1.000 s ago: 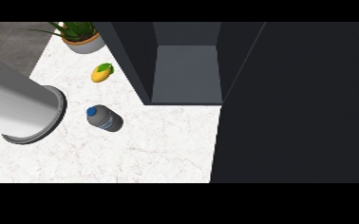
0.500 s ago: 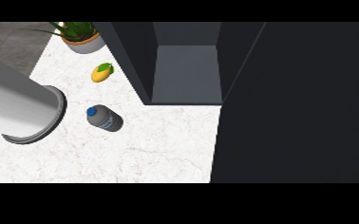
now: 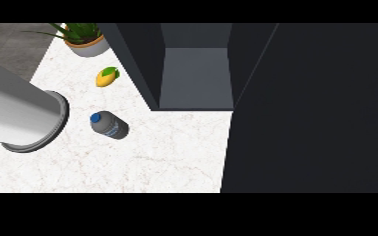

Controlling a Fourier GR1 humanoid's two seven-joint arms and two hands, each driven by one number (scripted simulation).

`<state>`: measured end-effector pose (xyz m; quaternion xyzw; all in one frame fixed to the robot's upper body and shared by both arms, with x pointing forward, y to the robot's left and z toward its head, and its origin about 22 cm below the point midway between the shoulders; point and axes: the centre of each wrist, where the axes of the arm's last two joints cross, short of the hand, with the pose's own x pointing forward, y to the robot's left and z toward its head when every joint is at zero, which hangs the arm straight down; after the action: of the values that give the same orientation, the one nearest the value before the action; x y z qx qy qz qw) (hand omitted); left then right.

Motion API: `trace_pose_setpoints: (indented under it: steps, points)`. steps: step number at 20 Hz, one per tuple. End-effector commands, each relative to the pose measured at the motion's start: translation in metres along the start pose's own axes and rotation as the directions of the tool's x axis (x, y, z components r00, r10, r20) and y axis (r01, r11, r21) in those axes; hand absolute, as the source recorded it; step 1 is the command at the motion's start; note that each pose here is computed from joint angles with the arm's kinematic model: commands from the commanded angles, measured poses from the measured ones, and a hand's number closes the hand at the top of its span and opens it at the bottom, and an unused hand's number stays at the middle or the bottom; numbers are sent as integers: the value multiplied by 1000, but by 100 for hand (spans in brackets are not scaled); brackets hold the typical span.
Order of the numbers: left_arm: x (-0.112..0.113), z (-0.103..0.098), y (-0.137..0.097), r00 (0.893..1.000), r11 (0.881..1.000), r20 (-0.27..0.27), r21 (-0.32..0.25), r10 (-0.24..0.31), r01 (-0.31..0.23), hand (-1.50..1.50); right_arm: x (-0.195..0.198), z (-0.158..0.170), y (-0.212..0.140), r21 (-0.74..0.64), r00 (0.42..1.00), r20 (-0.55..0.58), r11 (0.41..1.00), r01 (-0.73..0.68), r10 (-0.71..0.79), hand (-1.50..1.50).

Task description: Pick up the bottled water, place it into the cabinet and close the cabinet

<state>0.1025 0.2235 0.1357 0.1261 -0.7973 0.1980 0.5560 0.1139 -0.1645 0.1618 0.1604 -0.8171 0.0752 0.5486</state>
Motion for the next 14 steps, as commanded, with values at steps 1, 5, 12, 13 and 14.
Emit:
trace_pose_setpoints:
  steps: [1, 5, 12, 13, 14]
  points:
    - [29, 1, 11, 998, 1000, 69, 4, 2, -3, -150, 32, 14, -4, -35, 996, 33, 996, -77, 79, -150]
    - [-2, -11, 8, 1000, 1000, 19, -3, -14, 14, -150, 17, 16, 4, -27, 995, 41, 995, -92, 93, -150]
    - [-44, -29, -1, 999, 999, -8, 1, -47, 47, -150, 27, 10, 2, -33, 994, 38, 994, -100, 101, -150]
    - [-48, -31, -14, 998, 998, 6, 13, -62, 62, -150, 22, 18, -3, 7, 995, 39, 996, -94, 93, -150]
    - [-51, -41, -1, 998, 998, -7, 16, -63, 63, -150, 25, 10, 4, -32, 995, 40, 996, -88, 89, -150]
